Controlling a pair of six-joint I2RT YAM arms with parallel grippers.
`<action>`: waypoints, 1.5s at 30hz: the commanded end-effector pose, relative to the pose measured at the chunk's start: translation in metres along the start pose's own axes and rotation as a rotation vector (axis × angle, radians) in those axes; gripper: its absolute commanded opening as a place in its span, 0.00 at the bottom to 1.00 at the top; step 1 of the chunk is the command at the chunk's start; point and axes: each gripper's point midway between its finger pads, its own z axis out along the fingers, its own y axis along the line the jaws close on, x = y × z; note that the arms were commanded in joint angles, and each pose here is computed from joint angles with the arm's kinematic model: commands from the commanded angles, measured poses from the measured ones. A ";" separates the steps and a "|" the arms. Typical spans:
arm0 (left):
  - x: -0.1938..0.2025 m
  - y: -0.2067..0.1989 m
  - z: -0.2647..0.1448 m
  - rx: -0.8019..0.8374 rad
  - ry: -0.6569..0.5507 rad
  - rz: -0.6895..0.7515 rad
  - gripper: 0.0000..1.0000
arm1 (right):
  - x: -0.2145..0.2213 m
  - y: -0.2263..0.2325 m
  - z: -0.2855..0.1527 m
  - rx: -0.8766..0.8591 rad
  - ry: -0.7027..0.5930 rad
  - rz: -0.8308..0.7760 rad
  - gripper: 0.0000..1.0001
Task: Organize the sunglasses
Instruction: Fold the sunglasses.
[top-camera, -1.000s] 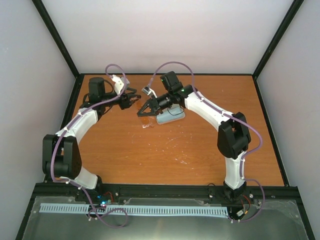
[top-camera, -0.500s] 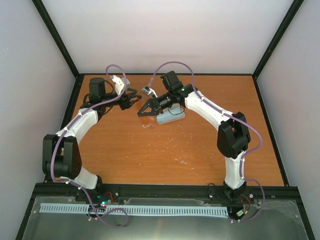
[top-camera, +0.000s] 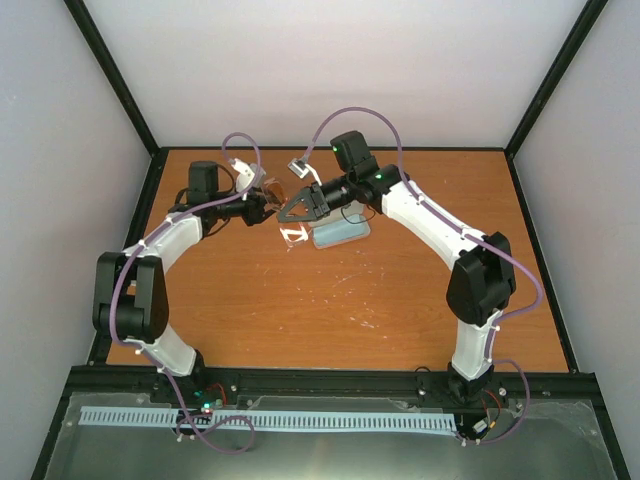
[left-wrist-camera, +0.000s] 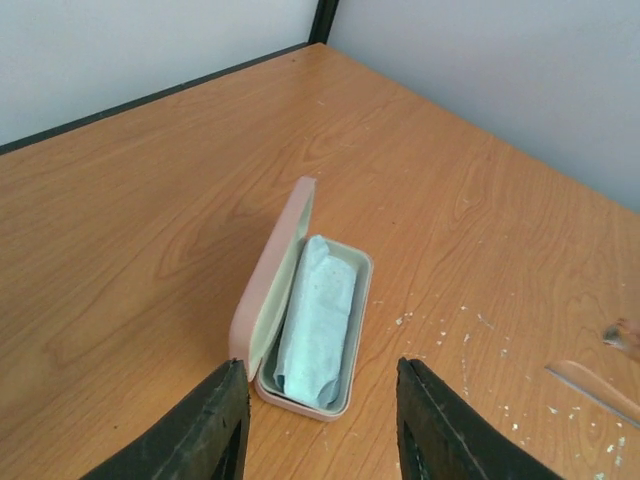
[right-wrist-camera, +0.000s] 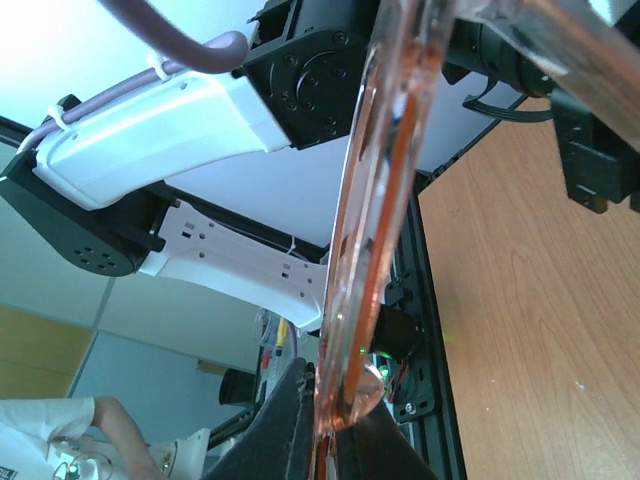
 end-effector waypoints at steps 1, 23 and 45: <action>-0.038 -0.025 -0.013 0.076 -0.062 0.064 0.42 | -0.003 -0.002 -0.003 0.017 -0.023 -0.042 0.03; -0.061 -0.090 -0.025 0.235 -0.112 0.085 0.40 | -0.013 -0.049 -0.008 0.022 -0.051 0.022 0.03; -0.022 -0.085 -0.041 0.025 -0.053 0.156 0.17 | -0.045 -0.060 -0.084 0.161 -0.335 0.091 0.03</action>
